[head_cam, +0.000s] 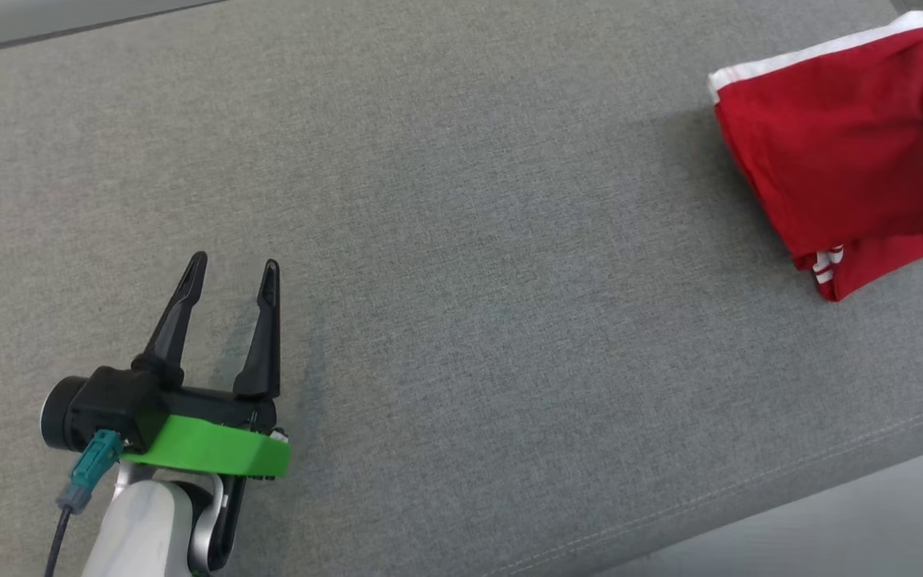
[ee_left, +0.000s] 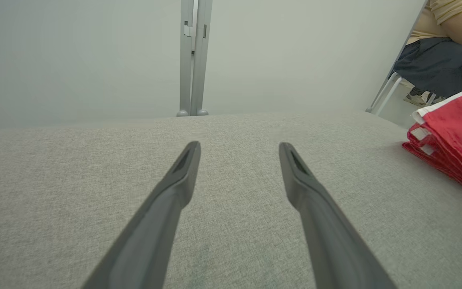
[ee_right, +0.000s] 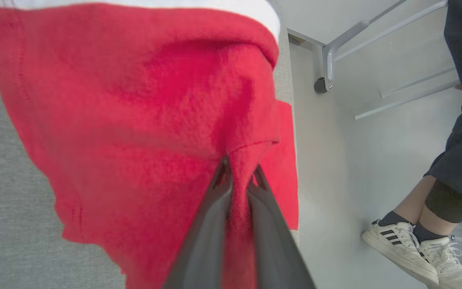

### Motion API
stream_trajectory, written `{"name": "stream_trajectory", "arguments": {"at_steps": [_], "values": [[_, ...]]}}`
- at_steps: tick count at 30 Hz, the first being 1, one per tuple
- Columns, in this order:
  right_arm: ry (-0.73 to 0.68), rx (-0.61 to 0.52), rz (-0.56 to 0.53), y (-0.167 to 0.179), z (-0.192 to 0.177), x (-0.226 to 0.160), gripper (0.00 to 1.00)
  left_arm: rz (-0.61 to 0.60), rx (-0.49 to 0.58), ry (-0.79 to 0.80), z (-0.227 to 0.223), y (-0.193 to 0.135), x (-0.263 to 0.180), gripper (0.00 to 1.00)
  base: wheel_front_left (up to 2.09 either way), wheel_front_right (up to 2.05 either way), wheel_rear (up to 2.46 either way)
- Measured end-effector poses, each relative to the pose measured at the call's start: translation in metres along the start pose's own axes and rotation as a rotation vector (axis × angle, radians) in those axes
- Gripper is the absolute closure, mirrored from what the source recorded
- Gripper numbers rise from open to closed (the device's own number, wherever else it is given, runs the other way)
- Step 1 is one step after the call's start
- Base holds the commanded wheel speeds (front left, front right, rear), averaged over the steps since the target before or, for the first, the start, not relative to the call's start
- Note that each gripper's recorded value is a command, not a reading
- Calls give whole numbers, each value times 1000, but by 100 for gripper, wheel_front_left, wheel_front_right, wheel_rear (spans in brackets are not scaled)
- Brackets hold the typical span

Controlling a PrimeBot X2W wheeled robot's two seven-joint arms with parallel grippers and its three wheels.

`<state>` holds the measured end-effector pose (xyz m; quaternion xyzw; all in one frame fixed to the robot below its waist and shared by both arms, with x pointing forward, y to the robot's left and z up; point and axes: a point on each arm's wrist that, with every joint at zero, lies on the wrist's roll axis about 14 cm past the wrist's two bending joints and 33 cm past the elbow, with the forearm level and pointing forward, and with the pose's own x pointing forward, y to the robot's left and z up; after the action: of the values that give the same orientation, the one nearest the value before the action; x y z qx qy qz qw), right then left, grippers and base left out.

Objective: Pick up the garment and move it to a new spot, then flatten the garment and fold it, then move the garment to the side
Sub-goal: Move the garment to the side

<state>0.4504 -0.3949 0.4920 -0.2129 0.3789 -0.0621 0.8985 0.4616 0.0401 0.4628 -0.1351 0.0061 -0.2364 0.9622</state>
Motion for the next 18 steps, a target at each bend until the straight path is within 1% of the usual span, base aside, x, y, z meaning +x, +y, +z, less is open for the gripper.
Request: {"name": "stream_trajectory", "arguments": {"at_steps": [9, 18], "values": [[22, -71, -111, -32, -31, 25, 100, -60, -2, 22, -19, -2, 21, 0, 0, 0, 0], [-16, -159, -173, -48, -29, 43, 100, -73, 13, 41, -28, 6, 21, 0, 0, 0, 0]]}}
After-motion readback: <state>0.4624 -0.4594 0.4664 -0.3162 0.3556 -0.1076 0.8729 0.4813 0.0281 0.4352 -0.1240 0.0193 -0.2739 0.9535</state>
